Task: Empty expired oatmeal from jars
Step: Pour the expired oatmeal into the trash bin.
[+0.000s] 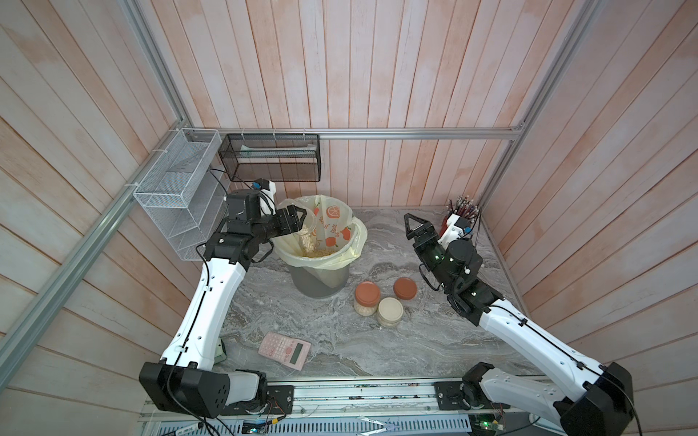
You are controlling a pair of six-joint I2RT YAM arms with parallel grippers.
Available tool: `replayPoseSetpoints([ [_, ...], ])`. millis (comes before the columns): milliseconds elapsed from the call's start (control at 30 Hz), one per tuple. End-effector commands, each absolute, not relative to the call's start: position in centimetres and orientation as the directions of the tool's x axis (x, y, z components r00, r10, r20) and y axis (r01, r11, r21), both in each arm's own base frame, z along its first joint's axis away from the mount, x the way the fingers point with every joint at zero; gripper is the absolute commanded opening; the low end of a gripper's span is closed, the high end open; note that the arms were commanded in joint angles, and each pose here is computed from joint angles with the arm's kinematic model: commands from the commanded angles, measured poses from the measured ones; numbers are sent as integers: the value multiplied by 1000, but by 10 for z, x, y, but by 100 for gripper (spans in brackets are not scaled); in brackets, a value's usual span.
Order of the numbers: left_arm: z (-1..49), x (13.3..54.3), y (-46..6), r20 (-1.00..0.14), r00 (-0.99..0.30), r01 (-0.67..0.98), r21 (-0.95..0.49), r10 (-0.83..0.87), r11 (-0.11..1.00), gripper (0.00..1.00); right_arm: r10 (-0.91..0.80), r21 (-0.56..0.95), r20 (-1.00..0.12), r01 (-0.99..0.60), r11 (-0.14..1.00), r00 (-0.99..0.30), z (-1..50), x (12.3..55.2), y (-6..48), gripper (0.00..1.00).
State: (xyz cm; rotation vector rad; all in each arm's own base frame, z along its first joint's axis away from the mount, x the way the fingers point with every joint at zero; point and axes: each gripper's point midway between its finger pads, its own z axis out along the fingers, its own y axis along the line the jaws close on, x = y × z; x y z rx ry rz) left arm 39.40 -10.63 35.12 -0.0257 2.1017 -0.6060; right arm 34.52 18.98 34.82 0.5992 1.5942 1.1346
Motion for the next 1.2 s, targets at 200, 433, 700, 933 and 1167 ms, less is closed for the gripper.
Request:
replayPoseSetpoints([
  [200,370,402,-123,-834,-537,296,-332,-131,896,19,787,871,-490,-187,453,-374,348,350,197,97],
  [433,362,407,-136,-820,-572,324,-234,-7,917,18,730,838,-543,-222,498,-415,351,351,210,97],
  [700,359,423,-128,-808,-584,298,-115,86,947,16,711,837,-545,-239,492,-444,347,349,215,97],
  [933,365,432,-161,-822,-566,371,-191,59,909,16,658,813,-577,-263,519,-484,349,351,227,97],
  [1167,351,412,-145,-791,-589,325,-45,165,944,19,646,818,-569,-274,505,-509,343,349,233,96],
])
